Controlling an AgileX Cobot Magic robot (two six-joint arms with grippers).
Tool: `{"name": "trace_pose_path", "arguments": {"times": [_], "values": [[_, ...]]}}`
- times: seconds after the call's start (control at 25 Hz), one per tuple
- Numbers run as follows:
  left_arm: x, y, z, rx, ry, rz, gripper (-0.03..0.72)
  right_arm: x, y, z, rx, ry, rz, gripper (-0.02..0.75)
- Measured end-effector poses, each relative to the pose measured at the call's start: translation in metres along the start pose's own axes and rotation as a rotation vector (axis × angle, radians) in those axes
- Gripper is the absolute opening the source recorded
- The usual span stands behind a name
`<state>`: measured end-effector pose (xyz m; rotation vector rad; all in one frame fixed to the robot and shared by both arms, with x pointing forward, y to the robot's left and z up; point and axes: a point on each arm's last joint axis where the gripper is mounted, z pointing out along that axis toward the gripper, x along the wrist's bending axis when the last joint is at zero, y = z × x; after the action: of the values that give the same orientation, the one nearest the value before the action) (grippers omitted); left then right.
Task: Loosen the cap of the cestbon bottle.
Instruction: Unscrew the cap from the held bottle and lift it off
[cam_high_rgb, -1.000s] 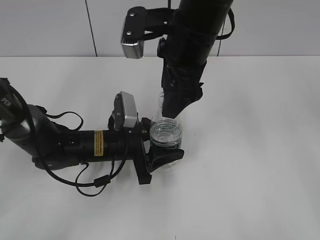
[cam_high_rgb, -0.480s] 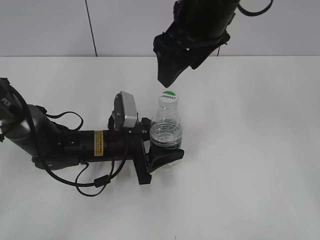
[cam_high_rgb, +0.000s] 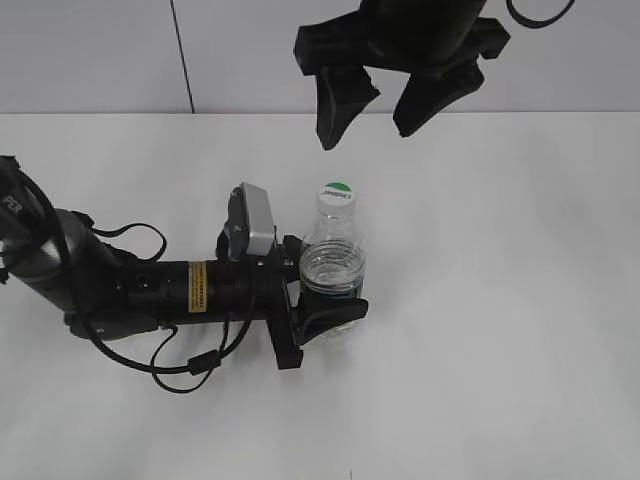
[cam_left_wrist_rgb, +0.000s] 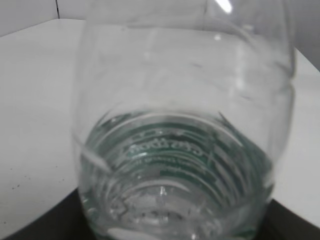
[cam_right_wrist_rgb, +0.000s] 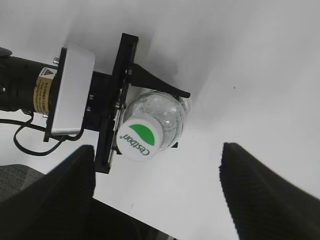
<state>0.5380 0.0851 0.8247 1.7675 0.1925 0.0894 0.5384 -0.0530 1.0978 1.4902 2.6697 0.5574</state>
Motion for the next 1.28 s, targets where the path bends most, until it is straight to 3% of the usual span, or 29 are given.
{"name": "trace_pose_path", "arguments": {"times": [0.44, 1.28], "values": [[0.000, 0.000, 0.000, 0.000, -0.001, 0.000, 0.414, 0.003, -0.002, 0.020, 0.063, 0.050, 0.050, 0.587], [0.000, 0.000, 0.000, 0.000, -0.001, 0.000, 0.414, 0.004, -0.001, 0.054, 0.142, 0.048, 0.013, 0.587]]}}
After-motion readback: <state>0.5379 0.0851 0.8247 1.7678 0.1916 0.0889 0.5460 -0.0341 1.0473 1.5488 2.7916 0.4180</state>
